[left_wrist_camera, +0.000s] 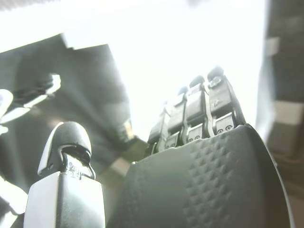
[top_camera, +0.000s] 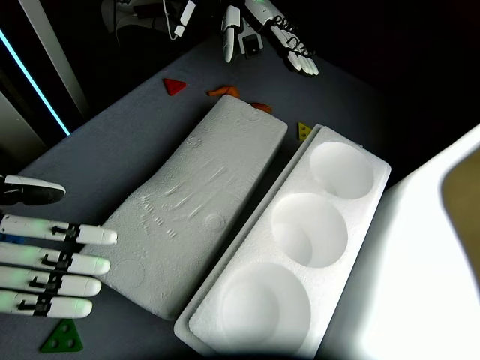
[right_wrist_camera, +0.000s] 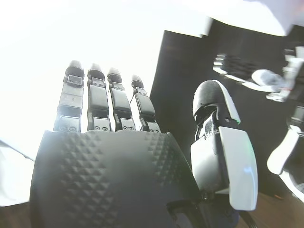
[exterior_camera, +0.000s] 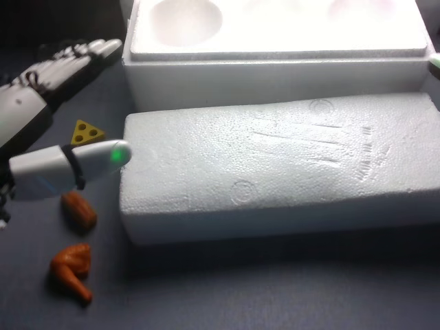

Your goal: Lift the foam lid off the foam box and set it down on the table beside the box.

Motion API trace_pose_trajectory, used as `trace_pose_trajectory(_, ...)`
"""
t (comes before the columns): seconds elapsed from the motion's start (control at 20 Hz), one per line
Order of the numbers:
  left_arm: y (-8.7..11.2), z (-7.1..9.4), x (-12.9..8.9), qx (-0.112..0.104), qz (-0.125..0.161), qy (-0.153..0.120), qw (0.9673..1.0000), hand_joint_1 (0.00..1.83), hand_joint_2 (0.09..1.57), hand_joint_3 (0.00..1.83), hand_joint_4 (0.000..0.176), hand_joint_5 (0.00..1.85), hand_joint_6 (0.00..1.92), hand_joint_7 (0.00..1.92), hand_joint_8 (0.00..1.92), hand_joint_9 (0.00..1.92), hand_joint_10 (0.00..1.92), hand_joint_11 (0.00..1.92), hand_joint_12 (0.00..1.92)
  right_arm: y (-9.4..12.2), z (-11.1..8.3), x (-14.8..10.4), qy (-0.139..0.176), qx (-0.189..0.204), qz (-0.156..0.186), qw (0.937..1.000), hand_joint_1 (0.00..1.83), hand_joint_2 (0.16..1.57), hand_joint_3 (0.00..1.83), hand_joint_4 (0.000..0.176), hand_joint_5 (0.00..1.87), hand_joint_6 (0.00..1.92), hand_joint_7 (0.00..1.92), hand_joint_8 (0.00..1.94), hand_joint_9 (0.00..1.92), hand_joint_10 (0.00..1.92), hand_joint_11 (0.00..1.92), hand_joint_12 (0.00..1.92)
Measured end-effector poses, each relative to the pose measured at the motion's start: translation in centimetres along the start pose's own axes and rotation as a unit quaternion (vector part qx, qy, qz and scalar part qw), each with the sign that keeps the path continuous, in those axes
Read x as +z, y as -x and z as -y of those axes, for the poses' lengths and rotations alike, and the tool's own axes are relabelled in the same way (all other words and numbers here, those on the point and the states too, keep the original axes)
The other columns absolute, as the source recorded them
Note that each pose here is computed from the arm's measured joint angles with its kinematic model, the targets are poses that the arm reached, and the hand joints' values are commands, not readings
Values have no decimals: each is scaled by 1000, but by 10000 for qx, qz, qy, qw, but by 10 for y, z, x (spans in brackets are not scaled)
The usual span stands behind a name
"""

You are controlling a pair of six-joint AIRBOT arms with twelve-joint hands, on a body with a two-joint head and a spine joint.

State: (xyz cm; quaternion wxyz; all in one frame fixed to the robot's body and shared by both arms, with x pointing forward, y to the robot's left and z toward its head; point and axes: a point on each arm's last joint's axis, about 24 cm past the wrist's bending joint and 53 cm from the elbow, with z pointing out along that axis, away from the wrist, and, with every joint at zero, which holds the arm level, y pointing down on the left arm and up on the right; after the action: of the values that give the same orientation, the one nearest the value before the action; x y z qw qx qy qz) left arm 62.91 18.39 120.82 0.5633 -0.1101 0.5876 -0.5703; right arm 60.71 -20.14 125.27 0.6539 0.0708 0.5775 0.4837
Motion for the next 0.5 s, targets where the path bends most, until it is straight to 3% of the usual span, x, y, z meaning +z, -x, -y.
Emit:
trace_pose_trajectory(0.05, -2, 6, 5, 56, -70, -106, 9999, 256, 1164, 1, 92, 0, 0, 0, 0, 0, 0, 0, 0, 0, -6, 3, 104, -60, -28, 9999, 207, 1327, 26, 7, 0, 0, 0, 0, 0, 0, 0, 0)
trace_pose_trajectory(0.1, -4, 13, 11, 122, -160, -210, 9996, 253, 1164, 1, 82, 0, 0, 0, 0, 0, 0, 0, 0, -1, -10, 6, 178, -88, -63, 9998, 197, 1339, 29, 0, 0, 0, 0, 0, 0, 0, 0, 0)
trace_pose_trajectory(0.15, -6, 18, 15, 185, -238, -289, 9991, 236, 1145, 0, 88, 0, 0, 0, 0, 0, 0, 0, 0, -3, -13, 8, 225, -112, -110, 9996, 304, 1359, 31, 0, 0, 0, 0, 0, 0, 0, 0, 0)
trace_pose_trajectory(0.25, -9, 26, 21, 231, -314, -413, 9984, 223, 1143, 0, 65, 0, 0, 0, 0, 0, 0, 0, 0, -5, -17, 10, 293, -135, -148, 9994, 365, 1342, 17, 0, 0, 0, 0, 0, 0, 0, 0, 0)
trace_pose_trajectory(0.45, -13, 34, 27, 301, -435, -541, 9971, 236, 1137, 0, 52, 0, 0, 0, 0, 0, 0, 0, 0, -4, -22, 13, 377, -143, -151, 9991, 358, 1322, 6, 0, 0, 0, 0, 0, 0, 0, 0, 0)
trace_pose_trajectory(0.5, -13, 35, 27, 308, -443, -554, 9970, 235, 1130, 0, 38, 0, 0, 0, 0, 0, 0, 0, 0, -4, -25, 14, 417, -146, -137, 9989, 375, 1325, 7, 0, 0, 0, 0, 0, 0, 0, 0, 0)
